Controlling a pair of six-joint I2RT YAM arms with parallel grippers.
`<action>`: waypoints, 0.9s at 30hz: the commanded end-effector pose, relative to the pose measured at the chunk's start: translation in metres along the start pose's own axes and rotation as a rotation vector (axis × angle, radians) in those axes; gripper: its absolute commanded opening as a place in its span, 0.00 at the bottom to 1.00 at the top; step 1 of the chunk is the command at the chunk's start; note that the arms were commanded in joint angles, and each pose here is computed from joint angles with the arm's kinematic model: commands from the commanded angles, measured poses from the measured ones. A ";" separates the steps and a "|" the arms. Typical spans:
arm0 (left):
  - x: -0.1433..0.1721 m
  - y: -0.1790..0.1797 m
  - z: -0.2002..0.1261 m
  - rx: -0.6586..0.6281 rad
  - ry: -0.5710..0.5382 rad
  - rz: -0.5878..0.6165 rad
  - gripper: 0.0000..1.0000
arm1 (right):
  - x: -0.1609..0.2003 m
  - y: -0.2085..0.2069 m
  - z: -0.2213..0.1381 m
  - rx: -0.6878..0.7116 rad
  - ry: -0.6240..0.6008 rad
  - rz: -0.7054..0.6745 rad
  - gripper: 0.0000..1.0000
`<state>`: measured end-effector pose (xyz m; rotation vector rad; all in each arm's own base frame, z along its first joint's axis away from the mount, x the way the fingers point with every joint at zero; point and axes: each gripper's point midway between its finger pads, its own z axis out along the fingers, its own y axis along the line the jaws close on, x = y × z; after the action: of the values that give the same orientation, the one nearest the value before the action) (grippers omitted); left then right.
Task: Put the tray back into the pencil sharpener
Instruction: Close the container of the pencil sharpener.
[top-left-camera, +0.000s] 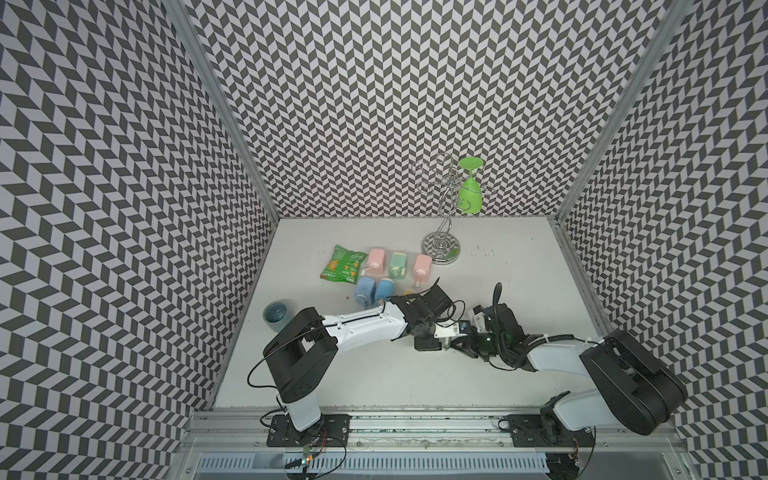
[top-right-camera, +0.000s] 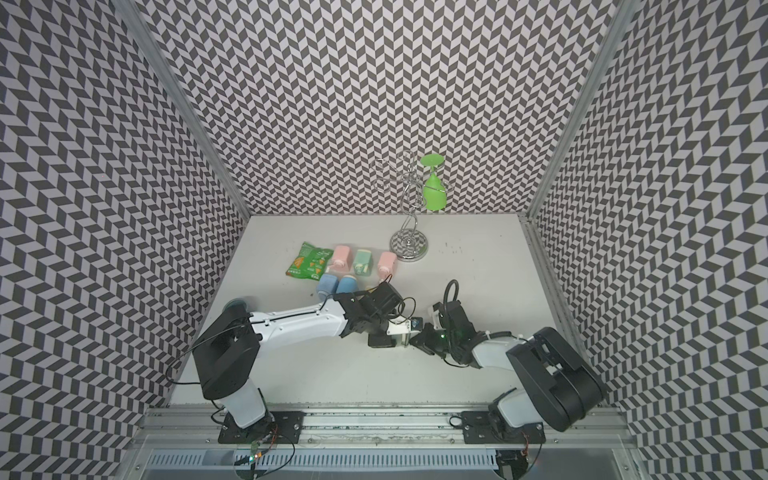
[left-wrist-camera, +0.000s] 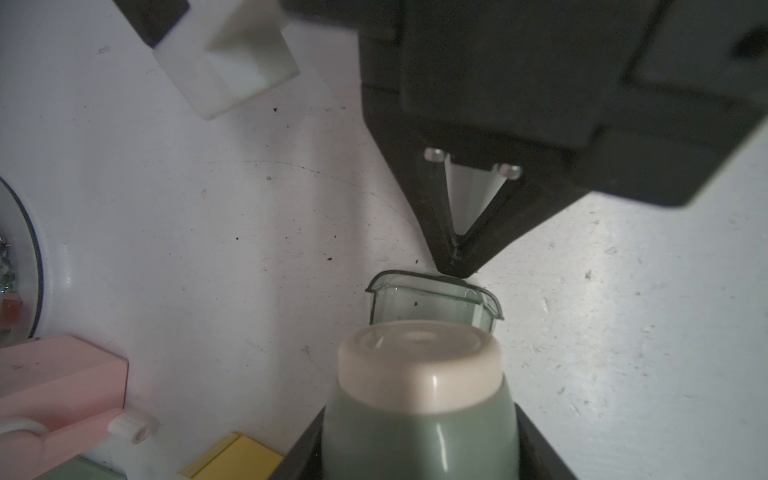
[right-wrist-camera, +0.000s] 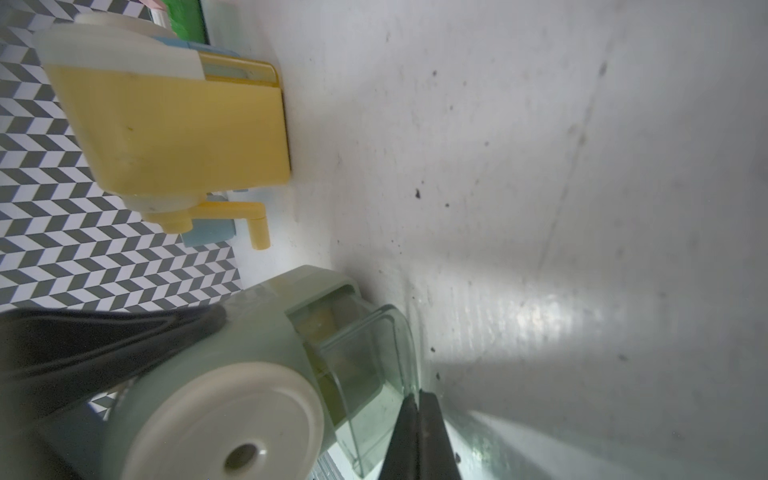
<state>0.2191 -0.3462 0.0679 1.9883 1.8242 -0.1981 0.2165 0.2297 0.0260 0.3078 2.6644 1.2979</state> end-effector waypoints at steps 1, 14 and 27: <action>-0.025 -0.038 0.015 0.142 -0.119 0.065 0.00 | -0.012 0.079 -0.008 -0.243 -0.024 -0.198 0.00; -0.003 -0.030 0.017 0.077 -0.047 0.060 0.00 | -0.030 -0.008 -0.033 0.174 -0.144 -0.087 0.13; -0.004 -0.028 0.017 0.077 -0.050 0.057 0.00 | -0.026 0.014 -0.034 0.058 -0.131 -0.118 0.19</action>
<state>0.2130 -0.3585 0.0690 1.9909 1.7311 -0.2436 0.2318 0.1996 0.0564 0.2636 2.5975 1.0833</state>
